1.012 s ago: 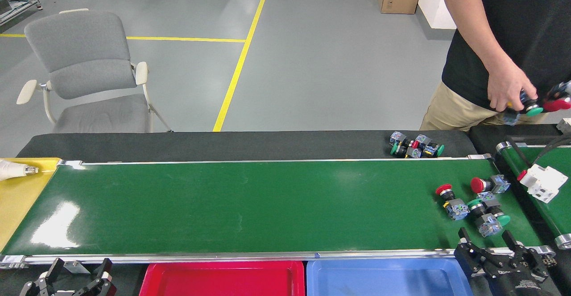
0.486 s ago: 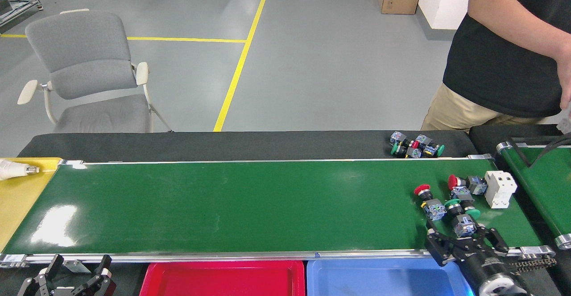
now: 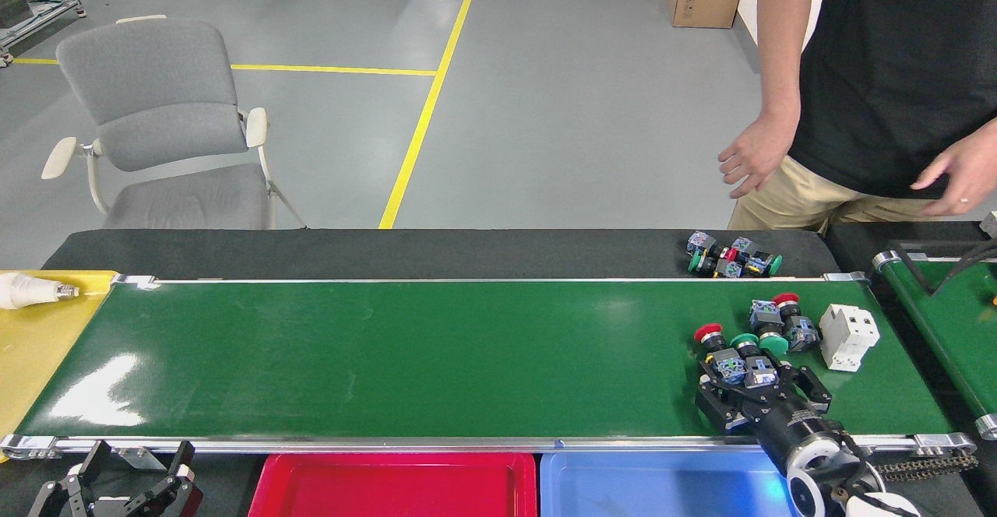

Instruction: Pick switch part from conveyor to tray

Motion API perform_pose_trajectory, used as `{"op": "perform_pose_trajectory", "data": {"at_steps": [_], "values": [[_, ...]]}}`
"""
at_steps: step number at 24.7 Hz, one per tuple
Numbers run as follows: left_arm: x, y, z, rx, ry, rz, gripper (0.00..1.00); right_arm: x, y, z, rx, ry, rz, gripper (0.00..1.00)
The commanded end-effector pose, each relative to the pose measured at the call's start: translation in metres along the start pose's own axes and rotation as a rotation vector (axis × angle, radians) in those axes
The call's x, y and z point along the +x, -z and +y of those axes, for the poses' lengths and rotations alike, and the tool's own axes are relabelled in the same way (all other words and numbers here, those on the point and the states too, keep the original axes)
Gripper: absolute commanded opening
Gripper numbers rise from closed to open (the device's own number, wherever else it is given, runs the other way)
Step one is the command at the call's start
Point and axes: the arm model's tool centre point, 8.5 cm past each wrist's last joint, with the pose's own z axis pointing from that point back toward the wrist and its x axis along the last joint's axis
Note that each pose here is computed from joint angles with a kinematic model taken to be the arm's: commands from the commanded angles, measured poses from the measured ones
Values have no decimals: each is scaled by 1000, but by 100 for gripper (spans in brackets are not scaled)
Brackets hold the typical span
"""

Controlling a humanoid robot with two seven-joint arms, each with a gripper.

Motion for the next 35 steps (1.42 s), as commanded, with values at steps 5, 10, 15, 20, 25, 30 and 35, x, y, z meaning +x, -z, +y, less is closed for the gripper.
{"op": "perform_pose_trajectory", "data": {"at_steps": [5,10,15,20,25,30,35], "values": [[-3,1,6,17,15,-3,100,6,2,-9,23,-23,-70,8],[-4,-2,4,10,17,-3,100,50,-9,-35,-64,-86,-368,5],[-3,-1,5,12,16,1,100,118,-59,-41,-144,-176,-720,8],[-1,0,7,20,13,-20,100,191,-68,-10,-96,-127,-933,100],[9,1,5,18,0,-69,100,216,-65,-12,-117,-103,-951,100],[2,-3,4,13,1,-29,100,193,-77,-18,-154,-85,-858,100],[1,-3,4,11,3,-22,100,62,-107,-7,-216,111,-126,100]]}}
